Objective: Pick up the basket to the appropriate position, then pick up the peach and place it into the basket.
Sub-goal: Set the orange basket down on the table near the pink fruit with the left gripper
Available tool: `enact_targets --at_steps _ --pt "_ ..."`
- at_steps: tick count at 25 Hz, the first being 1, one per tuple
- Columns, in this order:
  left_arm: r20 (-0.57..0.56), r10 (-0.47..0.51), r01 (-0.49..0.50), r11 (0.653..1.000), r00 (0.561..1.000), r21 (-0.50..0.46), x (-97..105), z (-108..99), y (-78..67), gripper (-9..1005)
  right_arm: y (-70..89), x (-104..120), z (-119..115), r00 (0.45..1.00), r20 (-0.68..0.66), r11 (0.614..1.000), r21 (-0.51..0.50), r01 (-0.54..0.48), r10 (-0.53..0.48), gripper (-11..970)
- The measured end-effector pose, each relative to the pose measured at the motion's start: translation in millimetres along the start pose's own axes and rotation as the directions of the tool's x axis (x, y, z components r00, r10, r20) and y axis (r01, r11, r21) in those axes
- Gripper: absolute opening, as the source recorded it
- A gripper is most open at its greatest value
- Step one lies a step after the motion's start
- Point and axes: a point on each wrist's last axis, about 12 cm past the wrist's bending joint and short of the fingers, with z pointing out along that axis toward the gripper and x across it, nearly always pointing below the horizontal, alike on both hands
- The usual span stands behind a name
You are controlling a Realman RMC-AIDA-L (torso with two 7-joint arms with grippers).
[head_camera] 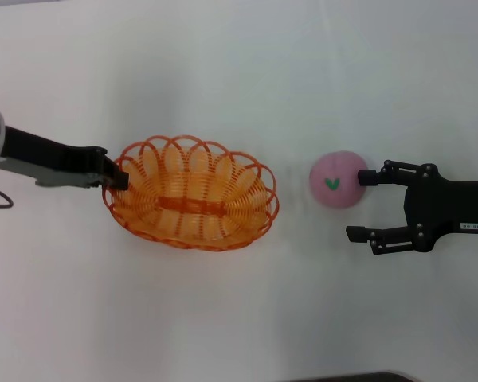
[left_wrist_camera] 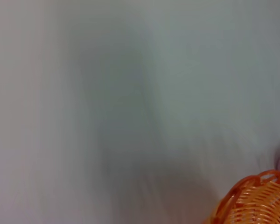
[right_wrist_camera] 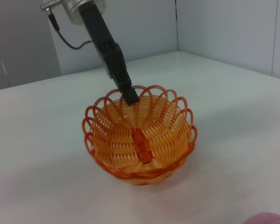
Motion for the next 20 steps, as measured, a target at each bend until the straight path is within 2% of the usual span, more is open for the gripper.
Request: enact_targets --at_steps 5,6,10,14,20 --pt "0.029 -0.063 0.061 0.997 0.998 0.051 8 3 4.8 73 -0.3 0 0 1.0 -0.001 1.0 0.001 0.001 -0.001 946" --pt "0.053 -0.101 0.097 0.992 0.993 0.075 14 6 10.2 73 -0.3 0 0 1.0 -0.001 1.0 0.001 0.001 -0.001 946" --pt "0.069 -0.139 0.133 0.988 0.988 0.082 21 12 17.6 73 -0.2 0 0 1.0 0.0 1.0 0.0 0.0 0.0 946" --pt "0.077 -0.158 0.153 0.986 0.984 0.072 26 14 23.6 72 -0.4 0 0 1.0 -0.001 1.0 0.002 0.0 0.0 946" --pt "0.064 -0.158 0.153 0.985 0.985 0.077 31 23 21.6 71 -0.8 0 0 1.0 -0.002 1.0 0.004 0.001 -0.001 946"
